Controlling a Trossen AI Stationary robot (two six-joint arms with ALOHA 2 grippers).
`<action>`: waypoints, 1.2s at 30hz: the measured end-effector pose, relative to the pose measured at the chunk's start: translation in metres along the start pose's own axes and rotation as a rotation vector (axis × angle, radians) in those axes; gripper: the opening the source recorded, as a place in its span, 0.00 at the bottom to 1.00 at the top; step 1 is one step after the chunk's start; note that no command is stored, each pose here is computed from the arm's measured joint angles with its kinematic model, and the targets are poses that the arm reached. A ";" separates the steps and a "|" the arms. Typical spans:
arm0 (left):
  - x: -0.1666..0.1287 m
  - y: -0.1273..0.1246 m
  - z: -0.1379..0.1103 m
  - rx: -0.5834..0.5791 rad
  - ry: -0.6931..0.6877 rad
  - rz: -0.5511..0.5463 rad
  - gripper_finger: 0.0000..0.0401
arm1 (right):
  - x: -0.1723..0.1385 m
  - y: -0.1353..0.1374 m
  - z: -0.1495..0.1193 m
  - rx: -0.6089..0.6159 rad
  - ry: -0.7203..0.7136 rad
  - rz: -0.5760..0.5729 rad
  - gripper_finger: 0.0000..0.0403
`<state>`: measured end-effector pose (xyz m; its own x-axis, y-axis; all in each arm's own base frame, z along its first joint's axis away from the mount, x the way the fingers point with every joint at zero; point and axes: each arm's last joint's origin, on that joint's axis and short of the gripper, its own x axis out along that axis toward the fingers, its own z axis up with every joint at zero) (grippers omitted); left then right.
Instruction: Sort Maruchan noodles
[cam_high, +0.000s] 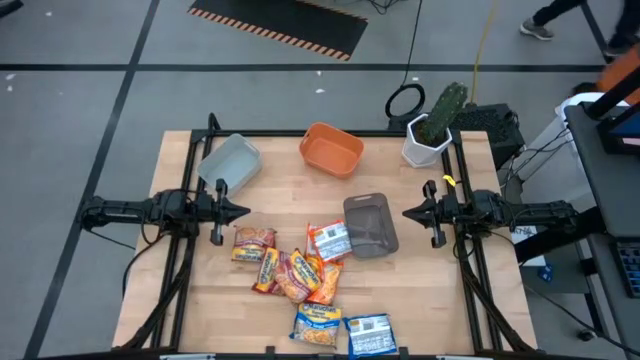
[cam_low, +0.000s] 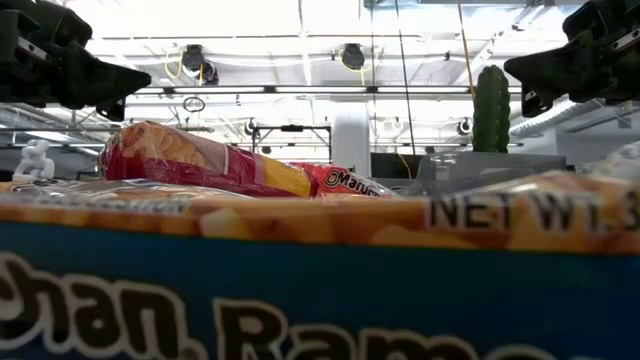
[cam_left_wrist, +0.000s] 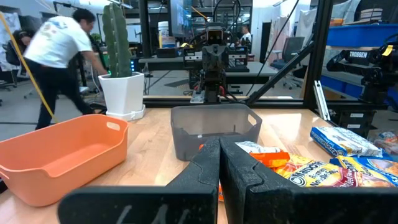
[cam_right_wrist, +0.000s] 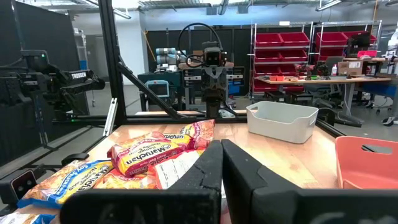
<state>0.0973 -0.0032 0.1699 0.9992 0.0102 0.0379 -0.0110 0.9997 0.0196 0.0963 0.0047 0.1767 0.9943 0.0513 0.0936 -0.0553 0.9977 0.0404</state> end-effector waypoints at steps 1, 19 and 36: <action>0.000 0.000 0.000 0.000 0.000 0.000 0.01 | 0.000 0.000 0.000 0.000 0.000 0.000 0.00; 0.000 0.000 0.000 0.000 0.000 -0.001 0.01 | 0.000 0.000 0.000 0.000 0.000 0.001 0.00; 0.000 0.000 0.000 0.025 0.000 0.001 0.01 | 0.000 0.000 0.000 0.000 0.000 0.000 0.00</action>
<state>0.0973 -0.0031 0.1699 0.9992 0.0116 0.0381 -0.0133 0.9989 0.0443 0.0963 0.0047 0.1767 0.9943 0.0512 0.0937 -0.0552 0.9977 0.0403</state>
